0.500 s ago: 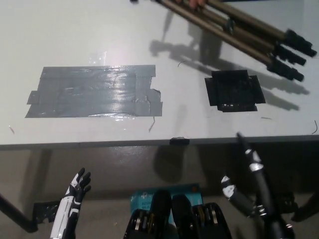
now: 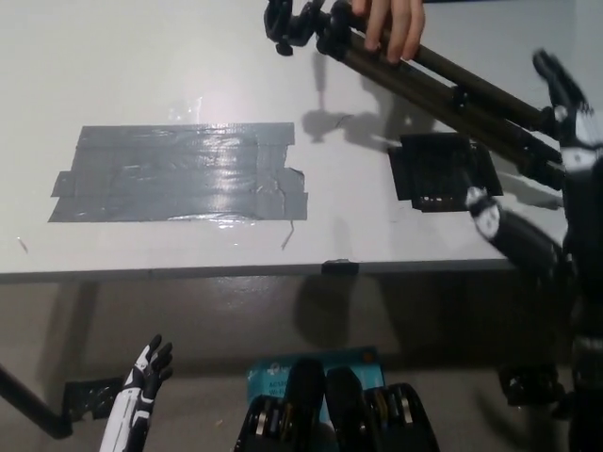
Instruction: A person hands a tripod to the robot which it grabs with its right hand and places in the middle of the table in front of it
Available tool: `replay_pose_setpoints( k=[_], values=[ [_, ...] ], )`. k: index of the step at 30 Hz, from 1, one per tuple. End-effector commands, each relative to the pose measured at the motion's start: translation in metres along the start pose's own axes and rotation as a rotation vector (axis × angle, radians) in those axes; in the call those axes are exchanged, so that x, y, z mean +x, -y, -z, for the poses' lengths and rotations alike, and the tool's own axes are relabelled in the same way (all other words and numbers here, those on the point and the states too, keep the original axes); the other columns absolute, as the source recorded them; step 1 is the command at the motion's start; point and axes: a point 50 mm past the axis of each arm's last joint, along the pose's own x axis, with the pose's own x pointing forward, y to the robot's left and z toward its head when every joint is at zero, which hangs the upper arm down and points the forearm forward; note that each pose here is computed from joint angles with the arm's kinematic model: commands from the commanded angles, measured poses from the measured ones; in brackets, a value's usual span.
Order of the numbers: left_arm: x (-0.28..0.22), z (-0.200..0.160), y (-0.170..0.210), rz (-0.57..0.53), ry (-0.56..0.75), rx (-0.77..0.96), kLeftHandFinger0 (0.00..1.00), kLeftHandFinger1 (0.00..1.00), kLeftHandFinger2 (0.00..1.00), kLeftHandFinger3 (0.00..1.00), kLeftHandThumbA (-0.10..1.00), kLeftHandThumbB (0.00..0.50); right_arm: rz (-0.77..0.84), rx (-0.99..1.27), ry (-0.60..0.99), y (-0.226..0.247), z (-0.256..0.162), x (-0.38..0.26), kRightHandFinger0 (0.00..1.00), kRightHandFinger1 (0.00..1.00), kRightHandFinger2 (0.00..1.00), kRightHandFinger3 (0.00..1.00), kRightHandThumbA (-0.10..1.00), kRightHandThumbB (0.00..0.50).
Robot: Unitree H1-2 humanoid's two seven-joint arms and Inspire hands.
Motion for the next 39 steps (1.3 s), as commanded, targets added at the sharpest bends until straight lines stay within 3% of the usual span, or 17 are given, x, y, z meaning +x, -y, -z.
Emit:
replay_pose_setpoints(
  k=[1,6,9,11,17,23,29,32,33,34,35,36,37,38,39],
  values=[
    [0.002,-0.008,0.001,0.007,0.076,0.007,1.00,1.00,1.00,1.00,0.94,0.265,-0.061,-0.248,-0.150,-0.004,0.019,0.052,1.00,1.00,1.00,1.00,0.75,0.332],
    [0.004,-0.010,0.000,0.009,0.081,0.016,1.00,1.00,1.00,1.00,0.95,0.264,-0.147,-0.302,-0.242,-0.018,0.047,0.089,1.00,1.00,1.00,1.00,0.79,0.384],
    [0.006,-0.012,0.000,0.010,0.084,0.016,1.00,1.00,1.00,1.00,0.95,0.267,-0.268,-0.319,-0.317,-0.027,0.067,0.110,1.00,1.00,1.00,1.00,0.86,0.481],
    [0.008,-0.012,0.000,0.010,0.087,0.012,1.00,1.00,1.00,1.00,0.95,0.261,-0.344,-0.312,-0.371,-0.032,0.078,0.118,1.00,1.00,1.00,1.00,0.92,0.500],
    [0.014,-0.013,0.000,0.014,0.093,0.014,1.00,1.00,1.00,1.00,0.95,0.276,-0.429,-0.358,-0.472,-0.042,0.103,0.134,1.00,1.00,1.00,1.00,0.99,0.500],
    [0.019,-0.016,0.000,0.025,0.108,0.032,1.00,1.00,1.00,1.00,0.96,0.268,-0.481,-0.380,-0.525,-0.042,0.119,0.155,1.00,1.00,1.00,1.00,0.96,0.500],
    [0.018,-0.016,0.002,0.030,0.108,0.045,1.00,1.00,1.00,1.00,1.00,0.268,-0.446,-0.467,-0.480,-0.049,0.123,0.182,1.00,1.00,1.00,1.00,0.94,0.500],
    [0.017,-0.015,0.006,0.034,0.095,0.035,1.00,1.00,1.00,1.00,0.99,0.277,-0.384,-0.511,-0.443,-0.052,0.128,0.190,1.00,1.00,1.00,1.00,0.89,0.500],
    [0.018,-0.015,0.006,0.034,0.097,0.034,1.00,1.00,1.00,1.00,0.99,0.276,-0.302,-0.532,-0.423,-0.055,0.132,0.196,1.00,1.00,1.00,1.00,0.67,0.481],
    [0.018,-0.015,0.006,0.035,0.100,0.038,1.00,1.00,1.00,1.00,0.99,0.275,-0.219,-0.554,-0.368,-0.057,0.136,0.199,1.00,1.00,1.00,1.00,0.48,0.384],
    [0.019,-0.016,0.005,0.034,0.101,0.043,1.00,1.00,1.00,1.00,1.00,0.276,-0.132,-0.609,-0.295,-0.059,0.141,0.201,0.54,0.50,0.56,0.67,0.15,0.341],
    [0.019,-0.017,0.005,0.034,0.102,0.046,1.00,1.00,1.00,1.00,1.00,0.276,-0.108,-0.623,-0.273,-0.059,0.142,0.202,0.23,0.28,0.41,0.50,0.03,0.318],
    [0.020,-0.018,0.004,0.034,0.103,0.046,1.00,1.00,1.00,1.00,1.00,0.277,-0.063,-0.660,-0.223,-0.059,0.145,0.201,0.01,0.11,0.32,0.42,-0.09,0.279],
    [0.023,-0.020,0.003,0.036,0.105,0.048,1.00,1.00,1.00,1.00,1.00,0.284,-0.045,-0.679,-0.199,-0.057,0.146,0.201,0.00,0.04,0.25,0.38,-0.10,0.211],
    [0.023,-0.020,0.002,0.037,0.105,0.049,1.00,1.00,1.00,1.00,1.00,0.287,-0.030,-0.683,-0.177,-0.057,0.147,0.199,0.00,0.13,0.43,0.49,-0.10,0.209]
  ],
)
